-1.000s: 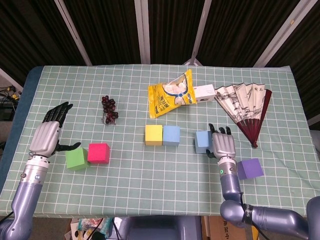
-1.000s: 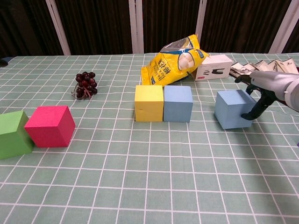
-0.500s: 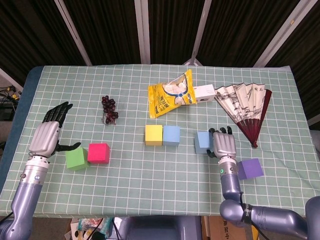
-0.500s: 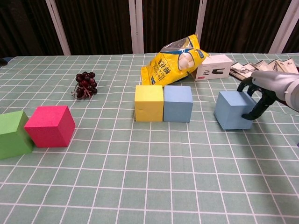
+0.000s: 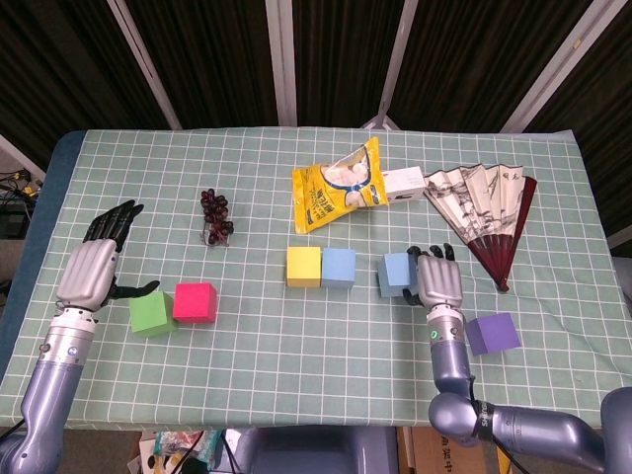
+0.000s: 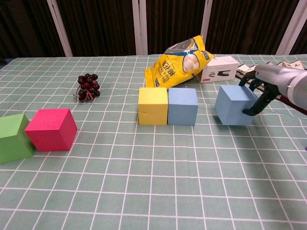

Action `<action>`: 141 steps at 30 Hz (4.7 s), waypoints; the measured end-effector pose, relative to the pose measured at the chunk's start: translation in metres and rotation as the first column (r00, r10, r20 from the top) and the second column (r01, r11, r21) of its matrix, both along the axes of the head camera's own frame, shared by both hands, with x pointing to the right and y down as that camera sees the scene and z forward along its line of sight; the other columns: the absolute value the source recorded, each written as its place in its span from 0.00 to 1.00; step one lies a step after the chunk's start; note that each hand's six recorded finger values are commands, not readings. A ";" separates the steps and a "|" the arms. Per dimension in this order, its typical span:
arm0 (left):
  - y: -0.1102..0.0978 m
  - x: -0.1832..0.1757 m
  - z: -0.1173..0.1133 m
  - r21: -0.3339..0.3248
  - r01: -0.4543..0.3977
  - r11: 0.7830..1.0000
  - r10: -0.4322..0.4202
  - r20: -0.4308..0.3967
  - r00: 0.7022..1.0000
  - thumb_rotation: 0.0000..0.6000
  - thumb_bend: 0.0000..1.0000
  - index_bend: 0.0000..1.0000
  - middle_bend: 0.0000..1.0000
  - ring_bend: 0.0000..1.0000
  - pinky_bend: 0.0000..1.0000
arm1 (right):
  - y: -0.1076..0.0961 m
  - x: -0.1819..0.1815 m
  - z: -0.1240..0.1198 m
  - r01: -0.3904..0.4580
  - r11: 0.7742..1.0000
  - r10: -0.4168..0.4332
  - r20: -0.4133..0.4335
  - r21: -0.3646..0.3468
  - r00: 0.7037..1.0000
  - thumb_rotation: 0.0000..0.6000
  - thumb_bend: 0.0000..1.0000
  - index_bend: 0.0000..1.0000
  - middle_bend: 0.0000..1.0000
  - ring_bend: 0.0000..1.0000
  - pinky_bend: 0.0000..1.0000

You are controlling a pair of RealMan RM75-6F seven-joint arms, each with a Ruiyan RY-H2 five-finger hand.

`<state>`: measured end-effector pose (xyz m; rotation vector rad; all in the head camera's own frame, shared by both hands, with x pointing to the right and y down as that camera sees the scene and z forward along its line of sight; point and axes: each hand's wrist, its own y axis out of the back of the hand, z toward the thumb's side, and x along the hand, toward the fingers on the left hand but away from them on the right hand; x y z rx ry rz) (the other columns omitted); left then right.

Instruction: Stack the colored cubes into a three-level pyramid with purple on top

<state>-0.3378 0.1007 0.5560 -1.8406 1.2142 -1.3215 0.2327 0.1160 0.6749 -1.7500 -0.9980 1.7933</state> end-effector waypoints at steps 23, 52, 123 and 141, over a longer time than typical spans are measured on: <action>-0.001 -0.005 0.004 -0.016 0.017 1.000 -0.017 0.002 1.000 1.00 0.13 0.00 0.00 0.00 0.00 | -0.003 -0.029 0.016 -0.020 0.995 0.016 0.033 0.100 0.999 1.00 0.34 0.38 0.37 0.16 0.00; -0.005 -0.009 0.003 -0.024 0.034 0.999 -0.035 -0.017 0.999 1.00 0.13 0.00 0.00 0.00 0.00 | 0.006 -0.055 0.026 0.013 0.991 -0.007 -0.050 0.134 0.999 1.00 0.34 0.38 0.37 0.16 0.00; -0.007 -0.011 -0.002 -0.027 0.048 0.998 -0.049 -0.037 0.998 1.00 0.13 0.00 0.00 0.00 0.00 | 0.012 -0.068 0.033 0.026 0.992 -0.011 -0.120 0.126 0.993 1.00 0.34 0.35 0.37 0.16 0.00; -0.007 -0.010 -0.004 -0.025 0.048 0.999 -0.048 -0.040 0.998 1.00 0.13 0.00 0.00 0.00 0.00 | 0.015 -0.069 0.033 0.043 0.993 -0.030 -0.110 0.114 0.993 1.00 0.34 0.00 0.25 0.05 0.00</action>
